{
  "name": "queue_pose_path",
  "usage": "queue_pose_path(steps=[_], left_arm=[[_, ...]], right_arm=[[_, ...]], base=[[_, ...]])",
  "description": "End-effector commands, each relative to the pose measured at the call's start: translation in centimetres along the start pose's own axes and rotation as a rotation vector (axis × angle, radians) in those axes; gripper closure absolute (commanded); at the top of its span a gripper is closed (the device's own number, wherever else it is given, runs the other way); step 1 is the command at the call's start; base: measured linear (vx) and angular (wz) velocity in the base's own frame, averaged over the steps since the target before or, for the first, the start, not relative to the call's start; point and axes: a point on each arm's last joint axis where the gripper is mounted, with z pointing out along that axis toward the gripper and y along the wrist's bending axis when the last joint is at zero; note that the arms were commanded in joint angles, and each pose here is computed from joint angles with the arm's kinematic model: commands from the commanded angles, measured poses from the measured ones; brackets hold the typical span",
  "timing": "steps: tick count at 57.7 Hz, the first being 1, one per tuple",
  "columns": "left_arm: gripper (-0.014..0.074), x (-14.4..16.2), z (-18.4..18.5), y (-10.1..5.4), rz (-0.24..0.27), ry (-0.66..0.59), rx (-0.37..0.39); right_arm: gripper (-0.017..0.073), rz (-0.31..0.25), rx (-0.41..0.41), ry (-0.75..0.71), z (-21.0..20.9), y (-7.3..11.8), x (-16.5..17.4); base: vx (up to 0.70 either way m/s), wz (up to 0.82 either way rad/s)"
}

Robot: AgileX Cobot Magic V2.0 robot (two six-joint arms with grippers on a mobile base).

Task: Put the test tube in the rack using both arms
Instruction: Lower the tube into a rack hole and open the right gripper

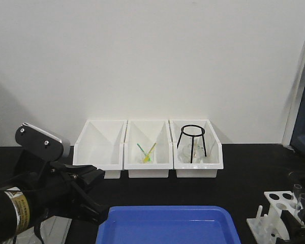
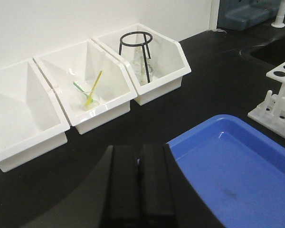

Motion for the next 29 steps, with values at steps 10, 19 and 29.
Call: queue_pose_path(steps=[10,19,29], left_arm=[[0.0601,-1.6,-0.9,-0.1,-0.016,-0.062,0.016],[0.0601,-1.6,-0.9,-0.1,-0.016,-0.062,0.016],[0.0601,-1.6,-0.9,-0.1,-0.023,-0.062,0.017]], right_arm=[[0.0089,-0.048,0.000,-0.231,-1.0,0.1,-4.8],[0.0097,-0.090,-0.002,-0.267,-2.2,0.4,-7.1],[0.0225,-0.070,0.013,-0.297,-4.6,0.9,-10.4]], base=[[0.00,0.00],[0.00,0.00],[0.00,0.00]])
